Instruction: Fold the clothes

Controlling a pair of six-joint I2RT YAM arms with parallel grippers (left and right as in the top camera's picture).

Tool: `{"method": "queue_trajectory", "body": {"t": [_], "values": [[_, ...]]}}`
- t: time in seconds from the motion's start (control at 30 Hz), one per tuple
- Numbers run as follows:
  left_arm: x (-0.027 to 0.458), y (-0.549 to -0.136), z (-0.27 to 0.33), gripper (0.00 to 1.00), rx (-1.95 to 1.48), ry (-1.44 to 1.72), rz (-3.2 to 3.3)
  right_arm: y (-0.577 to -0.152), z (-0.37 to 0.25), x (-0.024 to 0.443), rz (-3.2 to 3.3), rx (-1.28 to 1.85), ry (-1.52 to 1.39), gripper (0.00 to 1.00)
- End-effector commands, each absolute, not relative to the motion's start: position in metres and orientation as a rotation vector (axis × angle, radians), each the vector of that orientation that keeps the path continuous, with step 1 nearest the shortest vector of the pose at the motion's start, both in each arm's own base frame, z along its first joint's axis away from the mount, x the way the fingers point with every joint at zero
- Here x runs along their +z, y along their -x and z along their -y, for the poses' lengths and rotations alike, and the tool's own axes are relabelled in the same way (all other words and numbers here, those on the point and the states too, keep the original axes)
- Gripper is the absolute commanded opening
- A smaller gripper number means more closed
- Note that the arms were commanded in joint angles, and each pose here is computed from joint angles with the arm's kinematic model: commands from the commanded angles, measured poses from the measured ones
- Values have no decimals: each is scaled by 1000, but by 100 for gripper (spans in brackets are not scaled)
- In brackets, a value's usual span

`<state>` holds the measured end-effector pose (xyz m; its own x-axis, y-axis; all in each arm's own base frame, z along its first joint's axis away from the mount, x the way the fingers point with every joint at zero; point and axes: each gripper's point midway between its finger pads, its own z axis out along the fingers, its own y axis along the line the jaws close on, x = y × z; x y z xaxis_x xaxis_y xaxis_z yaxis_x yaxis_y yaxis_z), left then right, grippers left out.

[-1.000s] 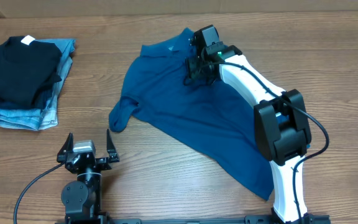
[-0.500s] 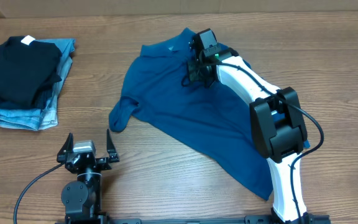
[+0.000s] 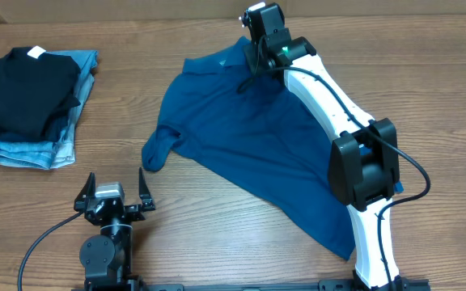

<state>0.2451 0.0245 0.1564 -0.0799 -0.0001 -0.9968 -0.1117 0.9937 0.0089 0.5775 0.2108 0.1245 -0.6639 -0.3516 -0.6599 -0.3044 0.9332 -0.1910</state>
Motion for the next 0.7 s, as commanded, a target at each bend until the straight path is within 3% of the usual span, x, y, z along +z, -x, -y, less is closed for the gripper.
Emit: {"method": "queue_trajectory", "body": {"t": [0.0, 0.2, 0.4, 0.67], "values": [[157, -245, -25, 100, 89, 96, -1639, -599, -185, 152, -2234, -257, 475, 4], [157, -245, -25, 100, 89, 96, -1639, -628, -148, 172, -2150, -251, 359, 4], [157, -245, -25, 100, 89, 96, -1639, -661, -139, 195, -1997, -41, 347, 4], [157, -245, -25, 100, 89, 96, -1639, -691, -140, 143, -1934, -9, 342, 4]]}}
